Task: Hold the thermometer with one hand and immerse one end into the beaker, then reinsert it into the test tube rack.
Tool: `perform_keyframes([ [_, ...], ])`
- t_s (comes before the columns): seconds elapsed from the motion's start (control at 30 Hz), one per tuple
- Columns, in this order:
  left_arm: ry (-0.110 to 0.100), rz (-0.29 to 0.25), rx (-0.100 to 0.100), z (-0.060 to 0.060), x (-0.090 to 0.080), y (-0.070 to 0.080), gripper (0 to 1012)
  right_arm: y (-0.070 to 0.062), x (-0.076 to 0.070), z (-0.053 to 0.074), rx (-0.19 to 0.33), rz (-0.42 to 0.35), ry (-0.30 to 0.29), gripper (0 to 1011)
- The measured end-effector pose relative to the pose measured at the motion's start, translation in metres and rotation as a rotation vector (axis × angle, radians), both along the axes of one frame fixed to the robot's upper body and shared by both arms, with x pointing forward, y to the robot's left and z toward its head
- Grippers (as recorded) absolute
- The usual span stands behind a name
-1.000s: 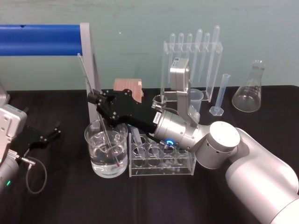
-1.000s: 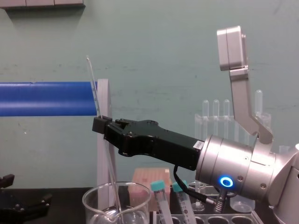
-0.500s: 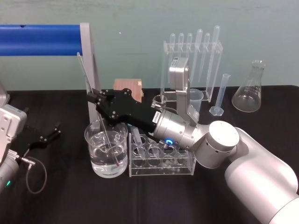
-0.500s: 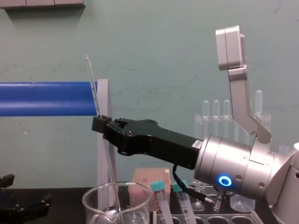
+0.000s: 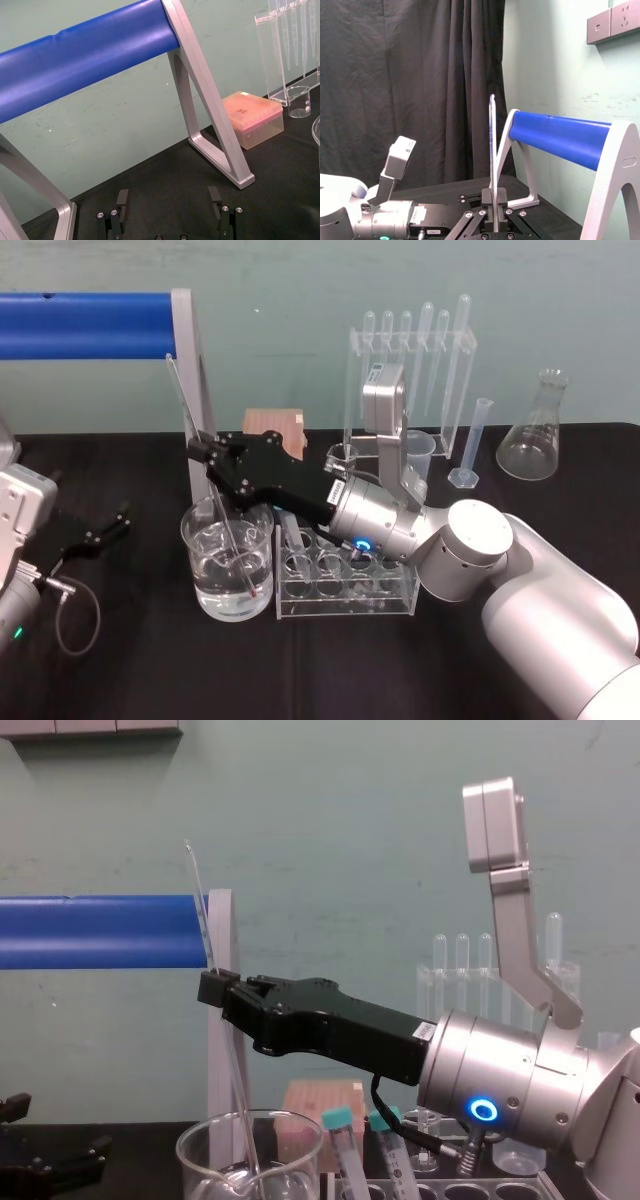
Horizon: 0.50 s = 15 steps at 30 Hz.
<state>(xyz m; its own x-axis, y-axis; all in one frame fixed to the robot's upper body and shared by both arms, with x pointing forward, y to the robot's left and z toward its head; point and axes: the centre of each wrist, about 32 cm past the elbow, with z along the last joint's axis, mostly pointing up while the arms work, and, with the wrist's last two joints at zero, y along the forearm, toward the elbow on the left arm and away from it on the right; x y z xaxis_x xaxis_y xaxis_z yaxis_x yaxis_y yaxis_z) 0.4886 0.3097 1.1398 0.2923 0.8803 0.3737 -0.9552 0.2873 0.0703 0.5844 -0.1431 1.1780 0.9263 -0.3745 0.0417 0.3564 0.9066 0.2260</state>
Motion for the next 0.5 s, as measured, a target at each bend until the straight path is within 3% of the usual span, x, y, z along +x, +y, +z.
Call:
perform_keyframes([
  [0.5, 0.0, 0.0, 0.0, 0.0, 0.0, 0.0, 1008, -0.0014, 0.0001, -0.0006, 0.002, 0.0, 0.003, 55],
])
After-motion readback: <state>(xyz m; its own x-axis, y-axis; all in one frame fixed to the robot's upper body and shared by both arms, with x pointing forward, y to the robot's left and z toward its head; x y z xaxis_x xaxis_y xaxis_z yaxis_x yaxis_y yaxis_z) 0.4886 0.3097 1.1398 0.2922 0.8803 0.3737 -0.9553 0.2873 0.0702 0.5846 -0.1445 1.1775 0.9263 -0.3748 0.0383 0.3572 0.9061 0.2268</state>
